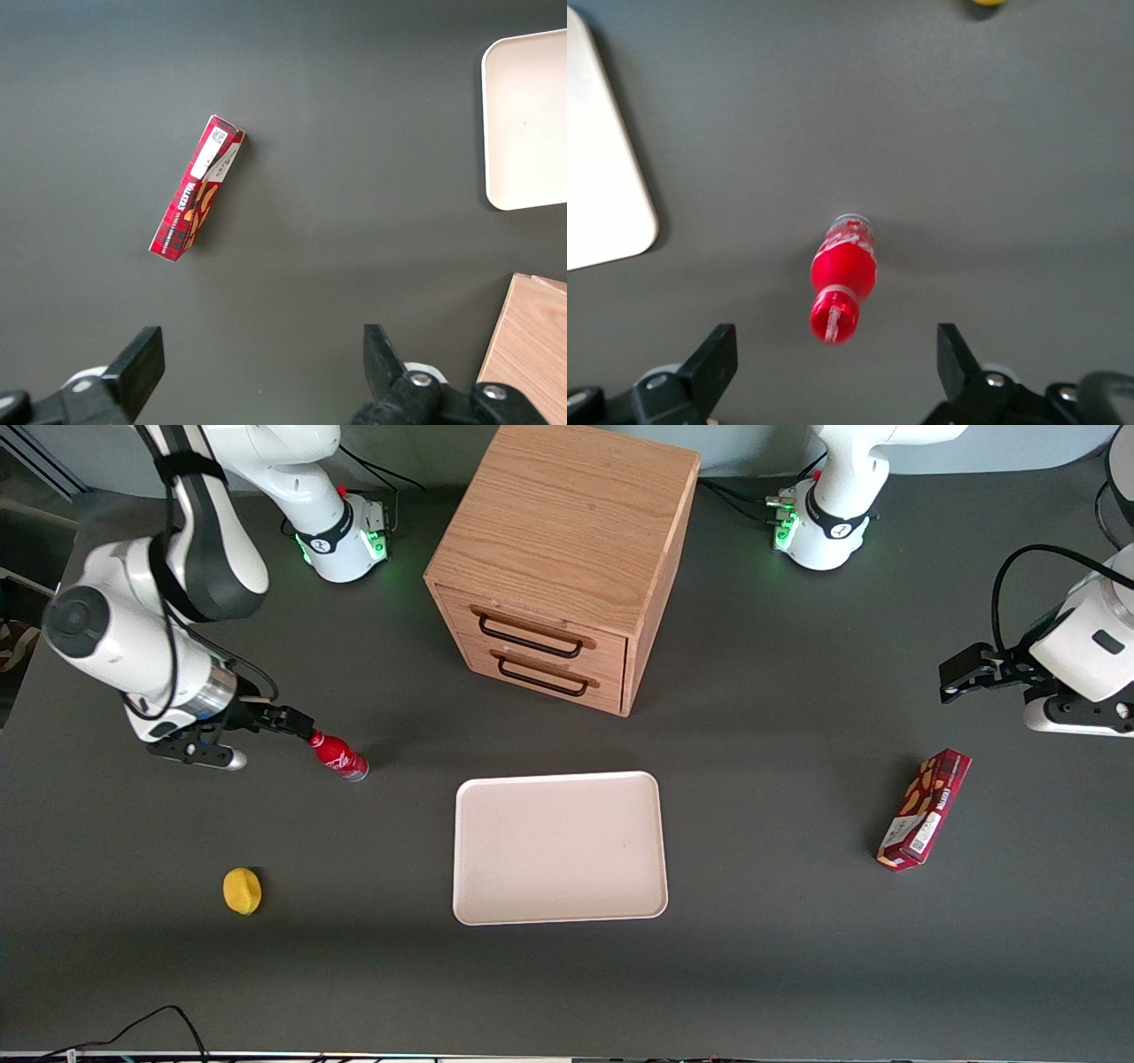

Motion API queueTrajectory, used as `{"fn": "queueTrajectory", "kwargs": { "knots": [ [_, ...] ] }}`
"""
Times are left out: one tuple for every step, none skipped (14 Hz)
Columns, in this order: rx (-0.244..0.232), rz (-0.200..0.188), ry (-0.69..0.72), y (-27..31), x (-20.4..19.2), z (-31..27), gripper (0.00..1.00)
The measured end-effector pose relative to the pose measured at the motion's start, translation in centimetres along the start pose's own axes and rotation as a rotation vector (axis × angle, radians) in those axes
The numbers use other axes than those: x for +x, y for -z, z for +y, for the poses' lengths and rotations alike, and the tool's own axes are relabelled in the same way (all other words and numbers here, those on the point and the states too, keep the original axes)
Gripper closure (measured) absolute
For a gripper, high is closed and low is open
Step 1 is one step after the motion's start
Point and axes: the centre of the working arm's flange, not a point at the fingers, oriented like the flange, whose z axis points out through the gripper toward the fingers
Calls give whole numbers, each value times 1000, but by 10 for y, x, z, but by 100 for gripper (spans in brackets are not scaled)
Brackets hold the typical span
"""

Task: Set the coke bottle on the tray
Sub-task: 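Close the right gripper around the red bottle's body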

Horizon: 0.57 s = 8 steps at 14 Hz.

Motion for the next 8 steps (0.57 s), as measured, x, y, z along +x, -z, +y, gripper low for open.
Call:
{"fn": "queueTrajectory", "kwargs": {
  "knots": [
    [0, 2, -13, -15, -1, 1, 0],
    [2, 6, -19, -25, -1, 0, 0],
    [5, 14, -20, -34, -2, -3, 0],
    [8, 20, -22, -42, -4, -6, 2],
    [9, 22, -22, -48, -5, -8, 5],
    [8, 19, -21, -52, -7, -9, 16],
    [7, 18, -21, -53, -7, -9, 30],
    [6, 18, -20, -53, -8, -9, 40]
  ]
}}
